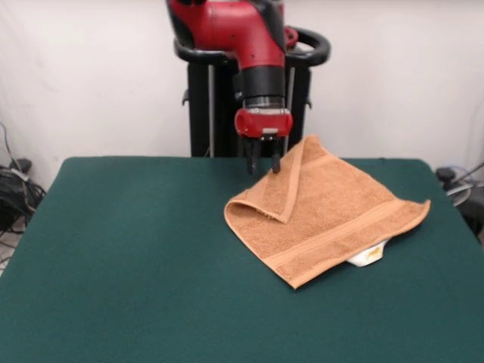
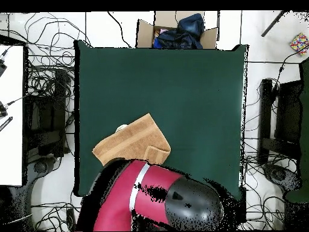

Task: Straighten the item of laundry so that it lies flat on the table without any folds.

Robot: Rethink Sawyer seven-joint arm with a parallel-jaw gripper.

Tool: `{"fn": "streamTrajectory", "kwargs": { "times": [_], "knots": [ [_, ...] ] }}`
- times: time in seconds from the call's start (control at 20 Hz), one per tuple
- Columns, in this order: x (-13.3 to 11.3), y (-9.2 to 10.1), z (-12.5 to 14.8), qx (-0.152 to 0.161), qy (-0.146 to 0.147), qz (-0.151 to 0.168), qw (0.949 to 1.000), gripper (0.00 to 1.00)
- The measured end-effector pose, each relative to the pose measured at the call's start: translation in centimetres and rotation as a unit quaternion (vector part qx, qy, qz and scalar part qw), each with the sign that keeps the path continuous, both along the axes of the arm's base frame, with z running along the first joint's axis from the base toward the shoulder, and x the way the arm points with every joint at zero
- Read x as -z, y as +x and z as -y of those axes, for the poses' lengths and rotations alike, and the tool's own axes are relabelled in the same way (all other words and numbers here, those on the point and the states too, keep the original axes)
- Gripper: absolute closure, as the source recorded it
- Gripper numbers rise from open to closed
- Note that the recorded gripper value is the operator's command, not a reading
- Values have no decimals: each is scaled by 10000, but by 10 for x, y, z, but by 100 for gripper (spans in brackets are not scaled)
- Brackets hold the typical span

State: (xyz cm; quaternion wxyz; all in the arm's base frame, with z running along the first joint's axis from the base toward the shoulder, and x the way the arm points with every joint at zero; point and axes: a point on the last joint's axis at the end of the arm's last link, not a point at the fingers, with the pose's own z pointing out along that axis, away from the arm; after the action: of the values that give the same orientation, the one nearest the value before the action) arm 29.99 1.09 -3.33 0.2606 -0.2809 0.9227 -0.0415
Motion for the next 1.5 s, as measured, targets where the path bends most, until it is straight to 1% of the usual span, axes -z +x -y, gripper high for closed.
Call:
{"fn": "streamTrajectory", "kwargs": {
  "times": [0.05, 0.1, 0.15, 0.2, 0.3, 0.4, 0.45, 0.55, 0.7, 0.8, 0.9, 1.05, 1.25, 1.45, 1.5],
  "knots": [
    [-2, -2, -2, -59, 104, -70, 9999, 0],
    [-2, -3, -2, -83, 147, -112, 9998, 0],
    [-7, -10, 0, -185, 321, -355, 9987, 0],
    [-9, -17, 2, -239, 402, -557, 9974, 0],
    [-14, -30, 10, -293, 472, -1012, 9933, 0],
    [-16, -38, 15, -291, 466, -1277, 9903, 0],
    [-19, -45, 21, -261, 433, -1557, 9865, 0],
    [-23, -53, 27, -194, 372, -1881, 9812, 0],
    [-29, -57, 30, -143, 310, -2123, 9766, 0],
    [-33, -55, 27, -152, 317, -2120, 9766, 0],
    [-37, -50, 23, -182, 347, -2038, 9782, 0],
    [-41, -38, 17, -248, 403, -1872, 9812, 0],
    [-45, -27, 8, -340, 506, -1706, 9835, 0],
    [-46, -17, 1, -360, 549, -1601, 9849, 0],
    [-45, -12, -3, -352, 568, -1563, 9855, 0]
  ]
}}
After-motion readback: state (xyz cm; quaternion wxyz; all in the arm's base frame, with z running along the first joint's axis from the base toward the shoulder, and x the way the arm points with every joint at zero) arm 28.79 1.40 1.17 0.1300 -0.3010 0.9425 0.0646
